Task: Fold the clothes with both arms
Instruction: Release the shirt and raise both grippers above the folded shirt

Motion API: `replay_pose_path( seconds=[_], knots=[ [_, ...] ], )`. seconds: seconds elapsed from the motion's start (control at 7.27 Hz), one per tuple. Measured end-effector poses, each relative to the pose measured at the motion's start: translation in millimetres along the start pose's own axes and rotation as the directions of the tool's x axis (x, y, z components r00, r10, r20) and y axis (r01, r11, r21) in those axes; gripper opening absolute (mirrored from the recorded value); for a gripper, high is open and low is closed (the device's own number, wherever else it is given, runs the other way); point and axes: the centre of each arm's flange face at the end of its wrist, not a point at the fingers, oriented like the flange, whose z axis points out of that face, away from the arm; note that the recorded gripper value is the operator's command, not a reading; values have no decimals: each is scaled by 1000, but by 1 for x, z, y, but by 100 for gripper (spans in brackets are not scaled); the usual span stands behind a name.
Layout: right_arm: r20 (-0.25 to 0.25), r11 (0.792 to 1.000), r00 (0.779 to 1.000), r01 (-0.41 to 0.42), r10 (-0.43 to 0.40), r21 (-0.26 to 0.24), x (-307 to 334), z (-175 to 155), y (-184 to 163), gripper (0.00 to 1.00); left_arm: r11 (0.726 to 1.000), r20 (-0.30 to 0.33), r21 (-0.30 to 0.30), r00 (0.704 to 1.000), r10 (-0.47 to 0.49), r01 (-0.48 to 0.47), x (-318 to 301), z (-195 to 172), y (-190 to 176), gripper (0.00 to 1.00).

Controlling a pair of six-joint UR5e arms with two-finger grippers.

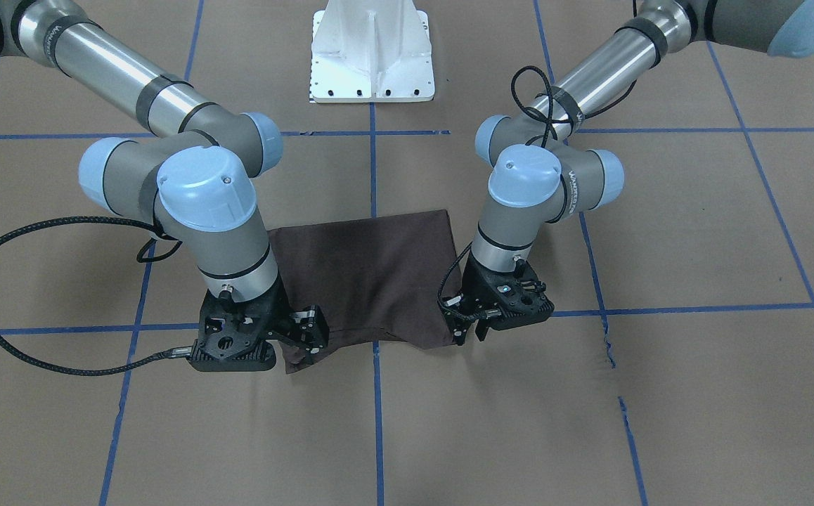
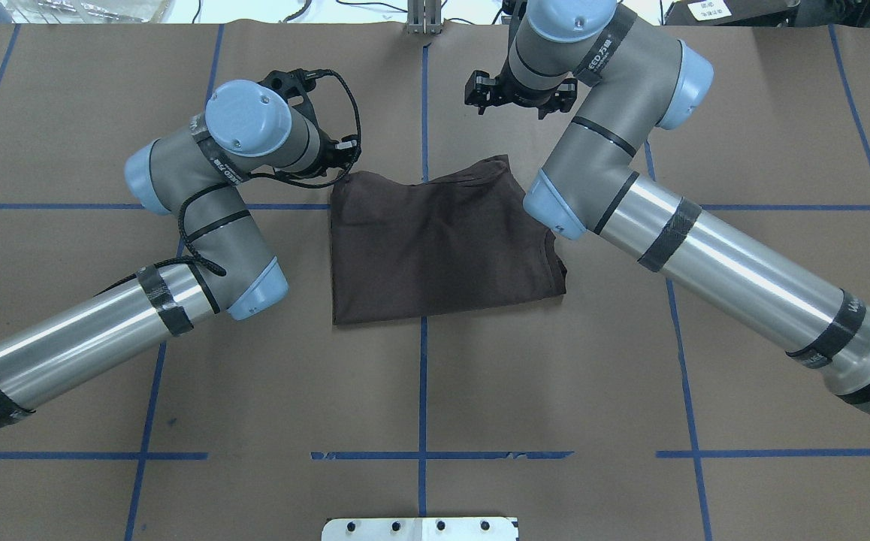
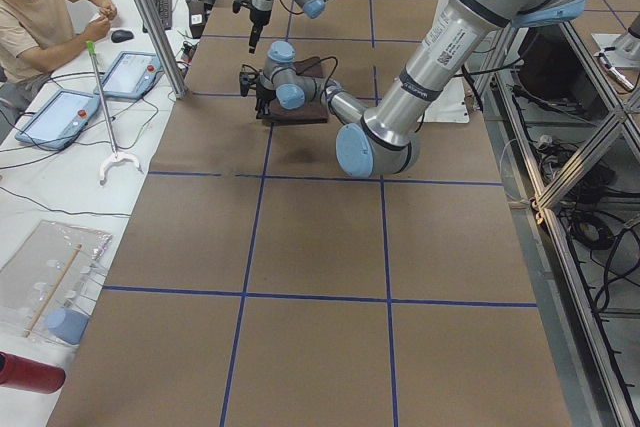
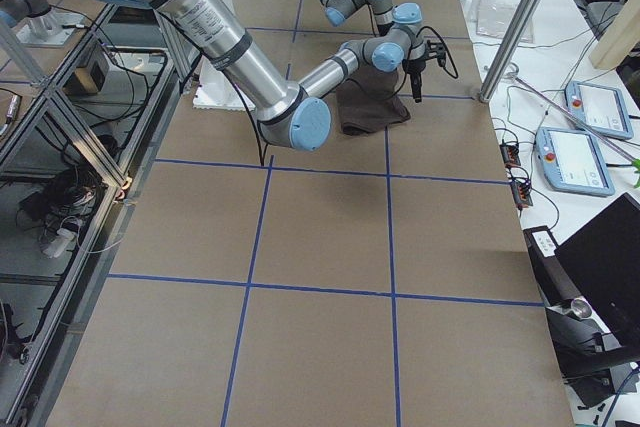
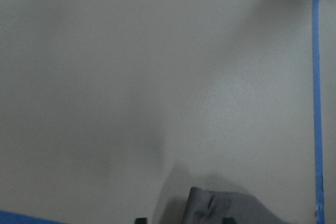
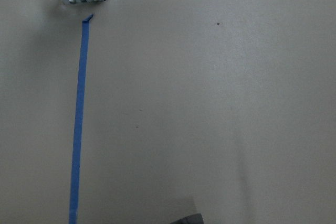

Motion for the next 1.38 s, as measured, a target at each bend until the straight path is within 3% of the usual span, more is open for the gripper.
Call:
replay_pose_path(
  seconds=[0.14,0.55,0.83,1.1,1.38],
  knots=[
    [-2,1000,1000,0,0,0,2,1,0,100,1000,0,8,1000,2,-2,4,4,-2,0],
    [-4,1000,1000,0,0,0,5,2,0,100,1000,4,12,1000,14,-14,3,8,-2,0],
    [-5,1000,1000,-1,1,0,7,2,-1,100,997,18,13,997,79,-79,-9,10,-4,0],
    [-5,1000,1000,-2,2,0,7,2,-1,100,993,26,21,993,117,-117,-19,11,-12,71],
    [-6,1000,1000,-3,3,2,8,2,-2,100,991,2,23,992,128,-128,-13,7,-11,67]
  ],
)
